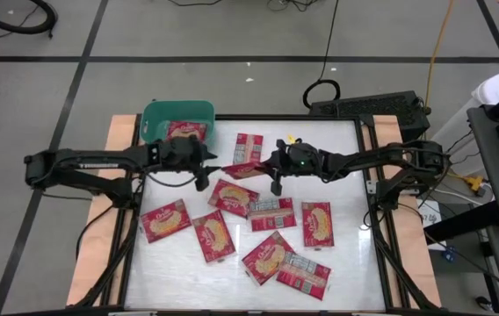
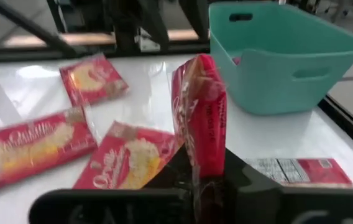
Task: Sort popcorn bags into baskets
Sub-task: Stack the red popcorn bag on the red popcorn bags in the green bin
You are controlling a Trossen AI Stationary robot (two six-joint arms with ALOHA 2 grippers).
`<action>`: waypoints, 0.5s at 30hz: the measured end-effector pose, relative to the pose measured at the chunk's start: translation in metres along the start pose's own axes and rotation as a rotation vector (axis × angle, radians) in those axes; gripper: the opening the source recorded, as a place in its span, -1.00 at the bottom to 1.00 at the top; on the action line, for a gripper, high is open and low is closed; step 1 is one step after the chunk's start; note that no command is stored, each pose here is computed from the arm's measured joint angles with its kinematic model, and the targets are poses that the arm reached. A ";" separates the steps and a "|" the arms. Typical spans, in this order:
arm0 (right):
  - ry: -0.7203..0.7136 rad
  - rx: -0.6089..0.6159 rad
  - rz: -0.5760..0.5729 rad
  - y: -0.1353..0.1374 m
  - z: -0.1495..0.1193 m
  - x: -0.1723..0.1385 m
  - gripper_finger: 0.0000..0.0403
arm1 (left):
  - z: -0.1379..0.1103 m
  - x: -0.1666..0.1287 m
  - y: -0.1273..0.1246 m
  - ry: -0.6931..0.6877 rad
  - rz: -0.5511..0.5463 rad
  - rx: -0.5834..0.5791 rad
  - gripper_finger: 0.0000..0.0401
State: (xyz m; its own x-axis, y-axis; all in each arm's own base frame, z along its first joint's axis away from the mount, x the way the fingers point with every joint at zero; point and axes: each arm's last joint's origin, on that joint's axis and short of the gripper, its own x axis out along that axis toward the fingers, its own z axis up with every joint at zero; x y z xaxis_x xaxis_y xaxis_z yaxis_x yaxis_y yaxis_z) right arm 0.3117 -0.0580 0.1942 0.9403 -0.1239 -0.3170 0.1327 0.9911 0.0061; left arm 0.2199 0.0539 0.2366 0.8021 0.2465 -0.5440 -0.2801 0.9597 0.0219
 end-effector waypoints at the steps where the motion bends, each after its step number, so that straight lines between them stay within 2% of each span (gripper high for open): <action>1: -0.022 0.006 0.002 0.001 0.000 -0.001 -0.93 | -0.005 -0.001 0.000 -0.021 0.000 -0.001 0.01; 8: -0.211 0.039 0.012 0.003 -0.003 -0.010 -0.97 | -0.038 0.002 -0.001 -0.286 -0.063 -0.044 0.14; 12: -0.265 0.048 0.021 0.005 -0.001 -0.013 -0.96 | -0.047 0.000 -0.002 -0.442 -0.083 -0.046 0.14; 15: -0.320 0.045 0.033 0.009 0.004 -0.014 -0.96 | -0.043 -0.004 -0.002 -0.532 -0.115 -0.032 0.14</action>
State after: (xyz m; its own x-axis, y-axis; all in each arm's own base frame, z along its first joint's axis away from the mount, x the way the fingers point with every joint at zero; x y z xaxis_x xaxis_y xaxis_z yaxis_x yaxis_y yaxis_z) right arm 0.3009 -0.0479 0.2020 0.9942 -0.1073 -0.0015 0.1072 0.9927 0.0559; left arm 0.1943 0.0447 0.2026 0.9824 0.1821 -0.0415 -0.1838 0.9820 -0.0423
